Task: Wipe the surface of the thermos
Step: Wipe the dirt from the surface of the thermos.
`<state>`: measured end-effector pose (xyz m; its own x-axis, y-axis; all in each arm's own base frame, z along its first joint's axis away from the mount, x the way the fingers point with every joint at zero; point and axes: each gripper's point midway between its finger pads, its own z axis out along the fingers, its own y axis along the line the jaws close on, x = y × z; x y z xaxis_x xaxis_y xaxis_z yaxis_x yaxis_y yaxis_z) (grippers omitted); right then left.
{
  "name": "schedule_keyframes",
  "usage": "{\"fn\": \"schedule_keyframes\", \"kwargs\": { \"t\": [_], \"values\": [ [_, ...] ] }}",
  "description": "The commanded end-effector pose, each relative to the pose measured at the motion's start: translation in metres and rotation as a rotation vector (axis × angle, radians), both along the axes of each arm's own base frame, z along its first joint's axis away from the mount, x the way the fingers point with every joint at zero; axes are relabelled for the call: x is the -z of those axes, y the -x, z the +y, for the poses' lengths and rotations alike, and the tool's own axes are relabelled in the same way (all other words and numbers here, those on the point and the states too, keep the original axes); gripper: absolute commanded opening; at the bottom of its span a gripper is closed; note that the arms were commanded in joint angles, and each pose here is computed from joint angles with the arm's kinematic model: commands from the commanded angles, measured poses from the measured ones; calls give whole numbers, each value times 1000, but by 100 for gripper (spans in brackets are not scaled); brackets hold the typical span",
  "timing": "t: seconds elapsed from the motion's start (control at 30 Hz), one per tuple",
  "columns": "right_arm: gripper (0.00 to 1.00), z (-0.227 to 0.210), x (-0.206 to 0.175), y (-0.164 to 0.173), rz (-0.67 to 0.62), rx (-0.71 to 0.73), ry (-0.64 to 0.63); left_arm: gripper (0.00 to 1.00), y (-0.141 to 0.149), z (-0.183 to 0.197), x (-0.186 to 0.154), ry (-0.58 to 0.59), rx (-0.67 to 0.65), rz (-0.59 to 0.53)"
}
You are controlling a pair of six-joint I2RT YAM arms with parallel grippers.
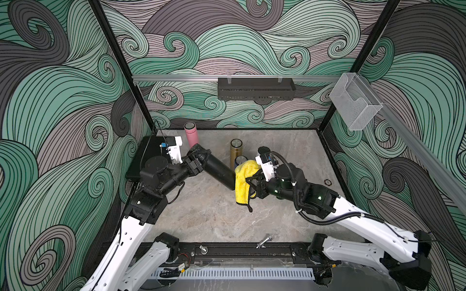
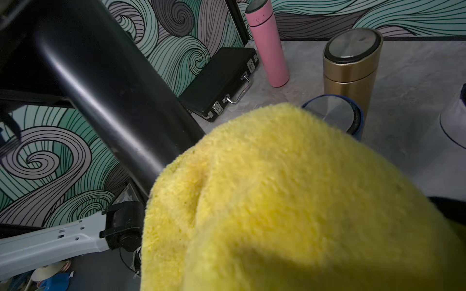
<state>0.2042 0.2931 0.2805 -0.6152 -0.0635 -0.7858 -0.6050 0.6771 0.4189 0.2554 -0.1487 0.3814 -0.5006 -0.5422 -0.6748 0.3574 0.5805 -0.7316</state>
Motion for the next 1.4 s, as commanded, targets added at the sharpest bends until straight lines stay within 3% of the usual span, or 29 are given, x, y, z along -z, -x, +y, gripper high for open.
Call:
{"fn": "schedule_keyframes", "kwargs": {
  "t": [0.0, 0.4, 0.6, 0.77, 1.07, 1.37],
  "values": [
    [0, 4, 3, -3, 27, 14, -29, 0, 18, 2, -60, 78, 33, -157],
    [0, 49, -3, 6, 46, -128, -126, 0, 11, -1, -63, 104, 36, -161],
    [0, 75, -15, 27, 70, -252, -194, 0, 4, 1, -59, 100, 5, -150],
    [0, 71, -31, 42, 68, -289, -266, 0, 1, 9, -57, 65, -46, -164],
    [0, 28, -10, 14, 34, -38, -120, 0, -1, 10, -51, 56, -53, -162],
    [0, -14, 15, -1, 71, 173, 10, 0, 12, 21, -75, 64, -91, -238]
  ]
}}
